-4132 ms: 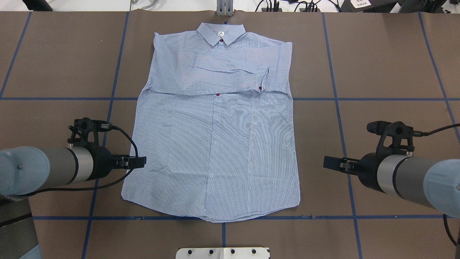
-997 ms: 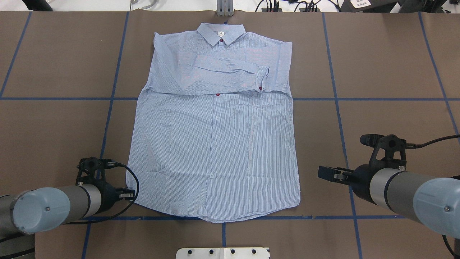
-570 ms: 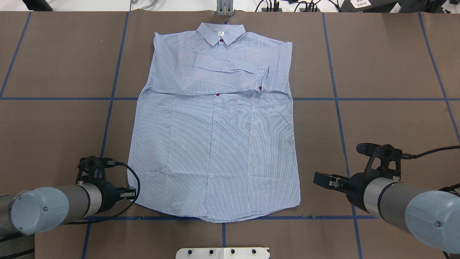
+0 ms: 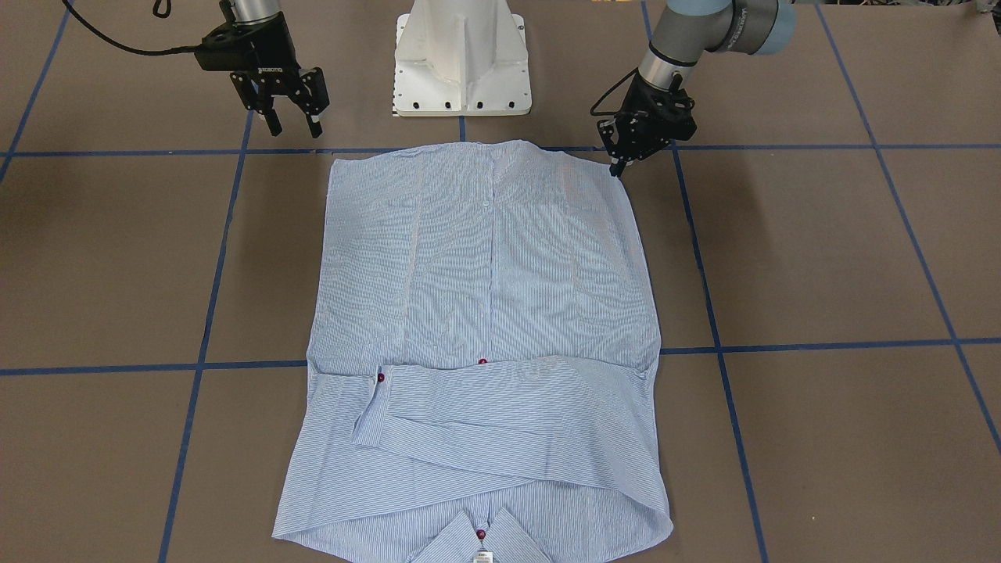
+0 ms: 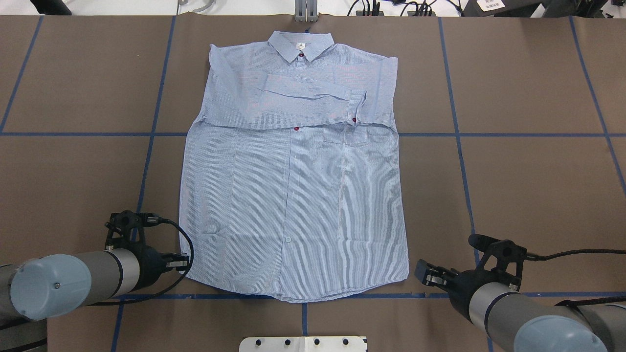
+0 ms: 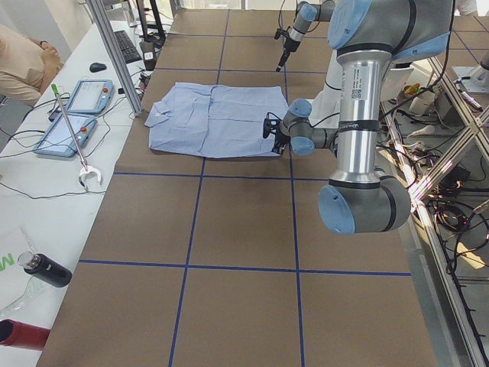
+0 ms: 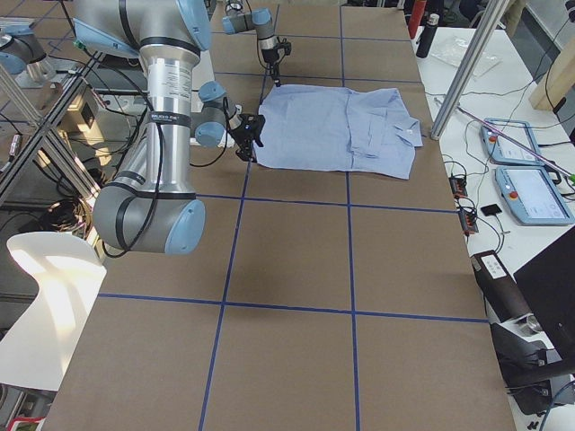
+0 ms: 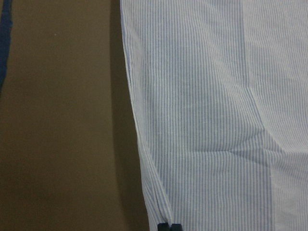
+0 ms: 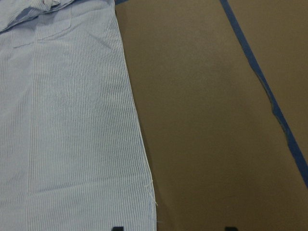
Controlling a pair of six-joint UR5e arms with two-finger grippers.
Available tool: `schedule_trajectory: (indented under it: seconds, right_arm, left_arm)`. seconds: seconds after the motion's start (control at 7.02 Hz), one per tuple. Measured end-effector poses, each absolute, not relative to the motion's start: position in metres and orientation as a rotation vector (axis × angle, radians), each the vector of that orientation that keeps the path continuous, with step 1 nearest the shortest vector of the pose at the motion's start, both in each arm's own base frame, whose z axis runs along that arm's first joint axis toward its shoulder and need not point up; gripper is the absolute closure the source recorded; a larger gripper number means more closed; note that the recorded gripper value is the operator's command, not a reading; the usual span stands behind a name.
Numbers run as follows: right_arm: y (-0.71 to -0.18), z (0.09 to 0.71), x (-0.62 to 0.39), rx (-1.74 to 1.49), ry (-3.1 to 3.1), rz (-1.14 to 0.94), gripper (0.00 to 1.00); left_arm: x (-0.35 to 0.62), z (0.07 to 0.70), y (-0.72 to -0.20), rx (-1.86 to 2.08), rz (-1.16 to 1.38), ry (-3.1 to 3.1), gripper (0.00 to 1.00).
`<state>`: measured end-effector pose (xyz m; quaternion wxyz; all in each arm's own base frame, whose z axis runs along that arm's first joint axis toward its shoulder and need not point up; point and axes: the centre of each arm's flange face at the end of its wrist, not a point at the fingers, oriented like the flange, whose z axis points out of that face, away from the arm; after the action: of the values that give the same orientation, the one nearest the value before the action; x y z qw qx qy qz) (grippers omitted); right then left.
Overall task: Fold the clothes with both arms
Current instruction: 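Grasp the hem corners with the left and right grippers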
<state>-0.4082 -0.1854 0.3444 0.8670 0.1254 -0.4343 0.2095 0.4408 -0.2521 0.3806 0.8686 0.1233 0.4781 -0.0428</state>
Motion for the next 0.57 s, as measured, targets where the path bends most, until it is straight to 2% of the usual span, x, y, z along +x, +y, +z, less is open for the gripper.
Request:
schedule_trajectory:
  seconds: [0.57]
  right_arm:
    - [-0.179, 0.347, -0.454, 0.245, -0.925, 0.493, 0.49]
  left_arm:
    - [0.441, 0.371, -0.247, 0.289, -0.091, 1.013, 1.0]
